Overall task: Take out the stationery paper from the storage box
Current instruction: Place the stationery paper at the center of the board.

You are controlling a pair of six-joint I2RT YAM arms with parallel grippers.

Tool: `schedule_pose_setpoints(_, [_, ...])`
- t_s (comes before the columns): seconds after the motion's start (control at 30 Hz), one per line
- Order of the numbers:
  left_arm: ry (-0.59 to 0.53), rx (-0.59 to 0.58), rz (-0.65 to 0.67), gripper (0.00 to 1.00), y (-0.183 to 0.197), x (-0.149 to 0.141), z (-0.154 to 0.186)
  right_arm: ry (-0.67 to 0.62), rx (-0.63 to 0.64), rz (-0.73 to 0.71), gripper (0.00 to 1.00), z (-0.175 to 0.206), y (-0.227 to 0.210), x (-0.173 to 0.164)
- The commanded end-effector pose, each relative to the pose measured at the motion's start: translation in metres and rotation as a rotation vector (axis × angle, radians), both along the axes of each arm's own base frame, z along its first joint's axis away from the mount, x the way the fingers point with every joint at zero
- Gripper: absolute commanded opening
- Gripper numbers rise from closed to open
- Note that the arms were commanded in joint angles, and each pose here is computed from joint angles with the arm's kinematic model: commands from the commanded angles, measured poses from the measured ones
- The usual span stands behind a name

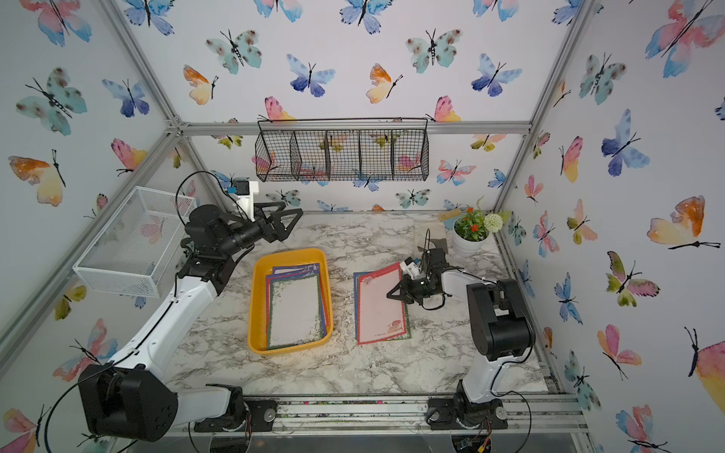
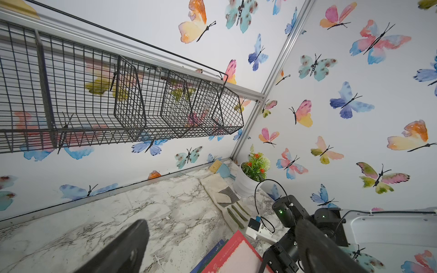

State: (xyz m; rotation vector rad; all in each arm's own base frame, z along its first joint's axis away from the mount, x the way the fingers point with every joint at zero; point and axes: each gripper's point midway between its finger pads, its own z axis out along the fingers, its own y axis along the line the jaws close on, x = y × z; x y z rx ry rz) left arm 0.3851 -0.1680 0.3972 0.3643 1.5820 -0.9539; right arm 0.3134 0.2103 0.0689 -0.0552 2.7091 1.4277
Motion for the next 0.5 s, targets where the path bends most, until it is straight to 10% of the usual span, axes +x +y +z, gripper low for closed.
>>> schedule_pose_setpoints(0.0, [-0.015,-0.007,0.016,0.99,0.0038,0.0025,0.0102,0.024,-0.017,0.011,0.10,-0.0100,-0.0030,-0.0036])
schedule_pose_setpoints(0.47, [-0.009,-0.008,0.022,0.99,0.0044,0.0037,0.0089,0.026,-0.016,0.026,0.10,-0.0132,-0.0027,-0.0044])
